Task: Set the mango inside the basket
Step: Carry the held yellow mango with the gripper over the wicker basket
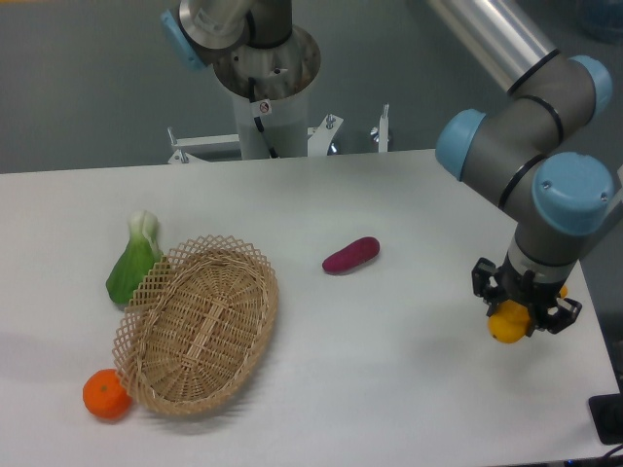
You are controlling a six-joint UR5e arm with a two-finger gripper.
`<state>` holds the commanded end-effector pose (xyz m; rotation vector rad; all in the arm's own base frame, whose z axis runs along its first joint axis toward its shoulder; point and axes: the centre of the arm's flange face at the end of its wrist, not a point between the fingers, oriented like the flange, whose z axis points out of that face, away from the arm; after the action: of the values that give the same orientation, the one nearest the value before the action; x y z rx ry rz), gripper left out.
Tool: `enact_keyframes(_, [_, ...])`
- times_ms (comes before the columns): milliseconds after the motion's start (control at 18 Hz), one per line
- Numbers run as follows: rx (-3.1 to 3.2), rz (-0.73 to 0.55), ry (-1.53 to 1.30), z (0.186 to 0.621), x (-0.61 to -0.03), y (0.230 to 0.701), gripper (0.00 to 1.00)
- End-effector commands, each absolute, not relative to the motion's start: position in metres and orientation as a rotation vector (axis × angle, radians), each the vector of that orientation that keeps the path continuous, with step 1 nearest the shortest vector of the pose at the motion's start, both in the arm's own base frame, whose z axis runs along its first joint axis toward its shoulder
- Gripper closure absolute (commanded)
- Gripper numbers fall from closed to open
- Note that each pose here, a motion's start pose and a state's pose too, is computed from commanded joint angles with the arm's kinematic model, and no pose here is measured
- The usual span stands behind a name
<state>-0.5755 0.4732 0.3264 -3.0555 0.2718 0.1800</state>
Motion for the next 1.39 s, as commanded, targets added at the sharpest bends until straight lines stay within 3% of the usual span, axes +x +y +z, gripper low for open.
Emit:
enact_keyframes(500, [-3.046, 0.158, 0.287, 0.329, -0.501, 0.539, 0.6])
enact_keyframes(944, [-3.021, 0.126, 0.412, 0.34, -0.371, 0.605, 0.6])
enact_keyframes(1389, [-3.011, 0.046, 0.65, 0.325, -0.227, 0.632, 0.6])
